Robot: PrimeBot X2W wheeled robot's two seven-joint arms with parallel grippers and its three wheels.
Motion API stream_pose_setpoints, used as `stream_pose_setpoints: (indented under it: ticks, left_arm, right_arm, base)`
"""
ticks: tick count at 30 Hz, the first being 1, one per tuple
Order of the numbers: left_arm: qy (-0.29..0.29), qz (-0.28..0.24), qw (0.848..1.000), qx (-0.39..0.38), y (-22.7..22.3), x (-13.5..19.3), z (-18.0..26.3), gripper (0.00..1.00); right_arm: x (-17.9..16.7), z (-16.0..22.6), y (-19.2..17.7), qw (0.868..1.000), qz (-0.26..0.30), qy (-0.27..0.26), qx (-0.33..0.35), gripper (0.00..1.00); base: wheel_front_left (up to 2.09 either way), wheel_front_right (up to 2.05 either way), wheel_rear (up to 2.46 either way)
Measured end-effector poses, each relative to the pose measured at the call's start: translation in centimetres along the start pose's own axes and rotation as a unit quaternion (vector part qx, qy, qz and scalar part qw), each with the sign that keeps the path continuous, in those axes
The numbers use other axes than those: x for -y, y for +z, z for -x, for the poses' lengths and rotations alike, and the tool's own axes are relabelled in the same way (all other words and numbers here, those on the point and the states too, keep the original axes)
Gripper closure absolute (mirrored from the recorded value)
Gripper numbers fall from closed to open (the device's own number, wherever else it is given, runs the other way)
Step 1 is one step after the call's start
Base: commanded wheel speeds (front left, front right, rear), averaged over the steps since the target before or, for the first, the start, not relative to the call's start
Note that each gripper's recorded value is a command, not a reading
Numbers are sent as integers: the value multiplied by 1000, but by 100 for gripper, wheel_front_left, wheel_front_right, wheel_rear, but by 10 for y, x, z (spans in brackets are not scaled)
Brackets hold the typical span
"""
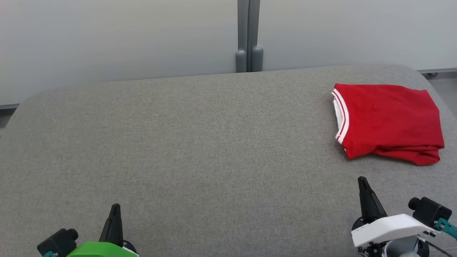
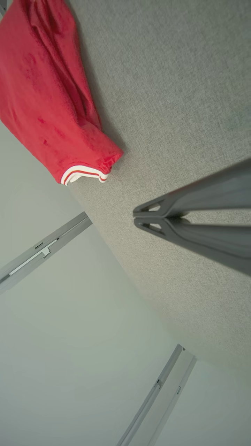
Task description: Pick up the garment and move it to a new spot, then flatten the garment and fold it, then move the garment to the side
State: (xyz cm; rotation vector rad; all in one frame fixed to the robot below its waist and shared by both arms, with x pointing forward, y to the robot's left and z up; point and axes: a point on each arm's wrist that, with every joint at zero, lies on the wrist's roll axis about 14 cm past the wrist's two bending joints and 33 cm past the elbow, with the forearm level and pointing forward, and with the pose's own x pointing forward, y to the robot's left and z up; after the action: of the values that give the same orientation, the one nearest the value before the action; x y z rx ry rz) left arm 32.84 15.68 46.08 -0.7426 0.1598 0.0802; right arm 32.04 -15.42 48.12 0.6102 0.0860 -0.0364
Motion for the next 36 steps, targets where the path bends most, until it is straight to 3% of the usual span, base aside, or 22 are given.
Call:
stream_pose_setpoints:
  ticks: [18, 36]
  left_arm:
    - [6, 103, 995, -13, 3, -5, -10, 100]
    - [0, 211, 977, -24, 8, -7, -19, 100]
  right_arm:
    - [14, -12, 3, 993, -117, -18, -16, 100]
    - [22, -25, 8, 969, -244, -22, -20, 100]
  base:
    - [0, 0, 0]
    - [0, 0, 0]
